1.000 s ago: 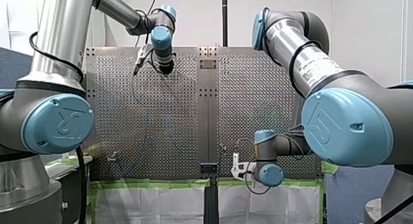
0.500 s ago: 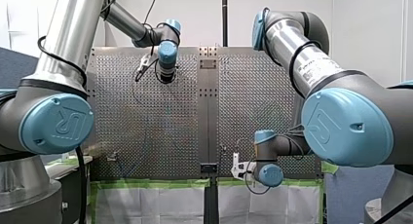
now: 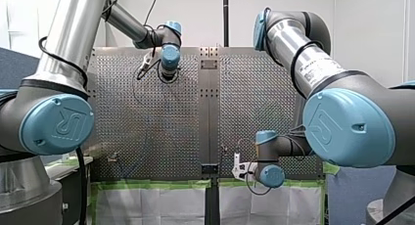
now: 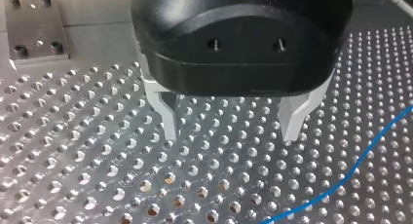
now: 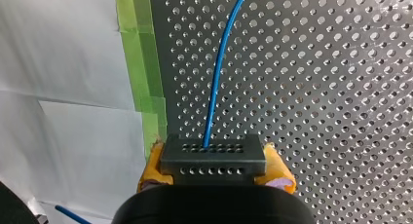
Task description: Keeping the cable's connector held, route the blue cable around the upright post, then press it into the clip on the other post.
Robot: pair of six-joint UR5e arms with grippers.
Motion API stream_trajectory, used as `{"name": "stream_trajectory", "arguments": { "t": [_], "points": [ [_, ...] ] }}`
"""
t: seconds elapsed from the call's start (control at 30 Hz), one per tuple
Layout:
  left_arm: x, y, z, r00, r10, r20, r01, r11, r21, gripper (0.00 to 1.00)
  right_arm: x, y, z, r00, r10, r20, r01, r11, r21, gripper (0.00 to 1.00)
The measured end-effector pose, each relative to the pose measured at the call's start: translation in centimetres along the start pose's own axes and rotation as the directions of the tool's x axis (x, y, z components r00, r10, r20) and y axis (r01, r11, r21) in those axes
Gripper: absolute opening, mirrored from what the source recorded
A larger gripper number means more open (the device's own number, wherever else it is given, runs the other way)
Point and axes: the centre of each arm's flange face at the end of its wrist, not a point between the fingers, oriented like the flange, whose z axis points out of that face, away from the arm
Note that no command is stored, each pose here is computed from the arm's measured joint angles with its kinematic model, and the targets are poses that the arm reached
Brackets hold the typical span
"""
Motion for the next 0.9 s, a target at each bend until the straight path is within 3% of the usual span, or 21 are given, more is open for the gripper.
{"name": "stream_trajectory", "arguments": {
  "t": [0.47,0.7,0.9],
  "points": [
    [1.8,-1.4,2.8,0.9996,0.016,0.023,-0.015,0.9978,-0.065,1.00,0.0,0.0,0.0,1.0000,0.002,-0.004,-0.002,1.0000,0.002,0.00],
    [4.2,-2.6,4.2,0.9985,0.052,-0.017,-0.054,0.9935,-0.100,1.00,0.0,0.0,0.0,1.0000,0.003,-0.004,-0.003,1.0000,0.003,0.00],
    [5.4,-2.6,5.1,0.9969,0.064,-0.045,-0.070,0.9878,-0.139,1.00,0.0,0.0,0.0,1.0000,0.003,-0.004,-0.003,1.0000,0.003,0.00]
  ]
}}
